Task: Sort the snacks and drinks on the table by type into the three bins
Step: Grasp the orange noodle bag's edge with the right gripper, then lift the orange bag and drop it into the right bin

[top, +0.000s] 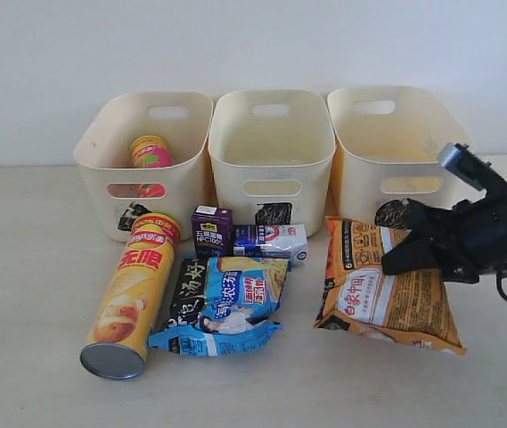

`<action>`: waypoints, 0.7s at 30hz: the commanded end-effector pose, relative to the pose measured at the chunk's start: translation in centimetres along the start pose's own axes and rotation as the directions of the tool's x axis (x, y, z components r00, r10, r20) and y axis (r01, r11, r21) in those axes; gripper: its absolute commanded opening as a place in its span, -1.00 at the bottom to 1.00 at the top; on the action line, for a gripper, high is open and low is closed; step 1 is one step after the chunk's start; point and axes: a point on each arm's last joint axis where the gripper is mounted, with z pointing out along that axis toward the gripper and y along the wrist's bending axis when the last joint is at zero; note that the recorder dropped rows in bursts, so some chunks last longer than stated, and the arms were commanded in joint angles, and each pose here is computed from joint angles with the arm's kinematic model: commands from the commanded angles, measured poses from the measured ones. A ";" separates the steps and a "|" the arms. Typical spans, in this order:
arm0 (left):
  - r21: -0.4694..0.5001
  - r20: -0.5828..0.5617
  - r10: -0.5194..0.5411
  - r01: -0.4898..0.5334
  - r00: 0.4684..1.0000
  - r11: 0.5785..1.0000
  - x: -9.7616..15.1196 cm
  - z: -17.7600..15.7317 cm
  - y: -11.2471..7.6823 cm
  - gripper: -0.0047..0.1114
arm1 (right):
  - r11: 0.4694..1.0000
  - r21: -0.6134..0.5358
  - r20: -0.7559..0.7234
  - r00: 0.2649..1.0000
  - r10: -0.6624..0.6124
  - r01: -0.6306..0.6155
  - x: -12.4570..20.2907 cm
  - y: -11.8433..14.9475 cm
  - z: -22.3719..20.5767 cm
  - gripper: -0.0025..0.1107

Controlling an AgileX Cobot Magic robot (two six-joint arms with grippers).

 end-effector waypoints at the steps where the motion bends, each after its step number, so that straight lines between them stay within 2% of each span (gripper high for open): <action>1: -0.001 0.006 -0.007 0.007 1.000 1.000 0.1 0.0 0.0 -0.85 | 0.997 -0.048 0.022 0.998 -0.065 0.066 -0.1 1.9 -2.0 -0.96; 7: -0.001 0.006 -0.007 0.007 1.000 1.000 0.1 0.0 0.0 -0.85 | 0.978 -0.088 0.118 0.977 -0.180 0.191 -1.9 5.8 -5.8 -0.96; 13: -0.001 0.006 -0.007 0.007 1.000 1.000 0.1 0.0 0.0 -0.85 | 0.965 -0.043 0.271 0.932 -0.240 0.260 -5.3 9.2 -9.7 -0.96; 21: -0.001 0.006 -0.007 0.007 1.000 1.000 0.1 0.0 0.0 -0.85 | 0.963 0.140 0.468 0.842 -0.269 0.230 -9.8 8.8 -11.4 -0.96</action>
